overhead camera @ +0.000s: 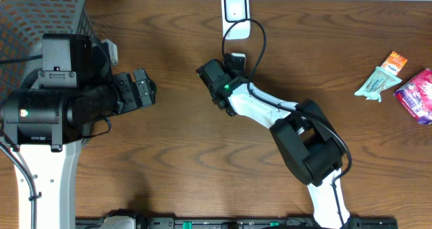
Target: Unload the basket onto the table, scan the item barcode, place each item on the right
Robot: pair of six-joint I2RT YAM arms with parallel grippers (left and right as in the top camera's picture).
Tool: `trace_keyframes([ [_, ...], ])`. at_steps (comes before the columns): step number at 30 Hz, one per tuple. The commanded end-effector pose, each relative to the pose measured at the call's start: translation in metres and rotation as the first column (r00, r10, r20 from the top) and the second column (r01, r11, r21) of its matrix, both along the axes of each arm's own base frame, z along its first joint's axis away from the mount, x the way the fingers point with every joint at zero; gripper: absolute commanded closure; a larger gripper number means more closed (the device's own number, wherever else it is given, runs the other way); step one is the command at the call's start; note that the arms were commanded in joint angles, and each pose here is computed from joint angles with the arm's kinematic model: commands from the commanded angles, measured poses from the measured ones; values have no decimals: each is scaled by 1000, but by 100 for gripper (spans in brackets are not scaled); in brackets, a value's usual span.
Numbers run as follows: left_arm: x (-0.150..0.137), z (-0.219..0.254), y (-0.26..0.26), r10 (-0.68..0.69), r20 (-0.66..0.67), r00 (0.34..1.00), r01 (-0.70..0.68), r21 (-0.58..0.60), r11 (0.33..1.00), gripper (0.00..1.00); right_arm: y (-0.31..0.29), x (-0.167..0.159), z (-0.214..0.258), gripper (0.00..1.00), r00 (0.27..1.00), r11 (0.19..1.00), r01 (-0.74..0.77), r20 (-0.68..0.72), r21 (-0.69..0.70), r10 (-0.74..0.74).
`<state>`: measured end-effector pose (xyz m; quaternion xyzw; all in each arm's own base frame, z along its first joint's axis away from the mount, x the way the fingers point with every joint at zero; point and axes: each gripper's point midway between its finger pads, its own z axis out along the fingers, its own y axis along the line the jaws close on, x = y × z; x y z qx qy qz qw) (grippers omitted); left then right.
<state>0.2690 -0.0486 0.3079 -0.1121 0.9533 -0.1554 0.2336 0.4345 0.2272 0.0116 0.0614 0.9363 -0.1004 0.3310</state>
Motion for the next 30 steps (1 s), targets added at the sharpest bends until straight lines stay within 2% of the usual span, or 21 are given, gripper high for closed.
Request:
trace_keyframes([
  [1, 1, 5, -1, -13, 18, 1000, 13, 1, 1000, 2, -7, -3, -18, 52, 999, 999, 1, -34, -38, -2],
  [3, 1, 5, -1, -13, 18, 1000, 13, 1, 1000, 2, -8, -4, -19, 63, 999, 999, 1, -38, -40, -3],
  [8, 1, 5, -1, -13, 18, 1000, 13, 1, 1000, 2, -7, -10, -26, 80, 995, 1000, -11, -96, -10, 10],
  [13, 1, 5, -1, -13, 18, 1000, 13, 1, 1000, 2, 2, -16, -35, 93, 980, 992, -26, -195, 127, 51],
  [16, 1, 5, -1, -13, 18, 1000, 13, 1, 1000, 2, 6, -15, -26, 99, 968, 968, -22, -236, 252, 83],
  [21, 1, 5, -1, -13, 18, 1000, 13, 1, 1000, 2, 12, -12, -2, 99, 945, 889, -27, -277, 458, 172],
  [24, 1, 5, -1, -13, 18, 1000, 13, 1, 1000, 2, 21, -13, 10, 99, 919, 803, -52, -286, 593, 271],
  [26, 1, 5, -1, -13, 18, 1000, 13, 1, 1000, 2, 28, -14, 19, 99, 889, 712, -82, -272, 697, 368],
  [30, 1, 5, -1, -13, 18, 1000, 13, 1, 1000, 2, 21, -18, 18, 99, 866, 613, -51, -271, 789, 421],
])
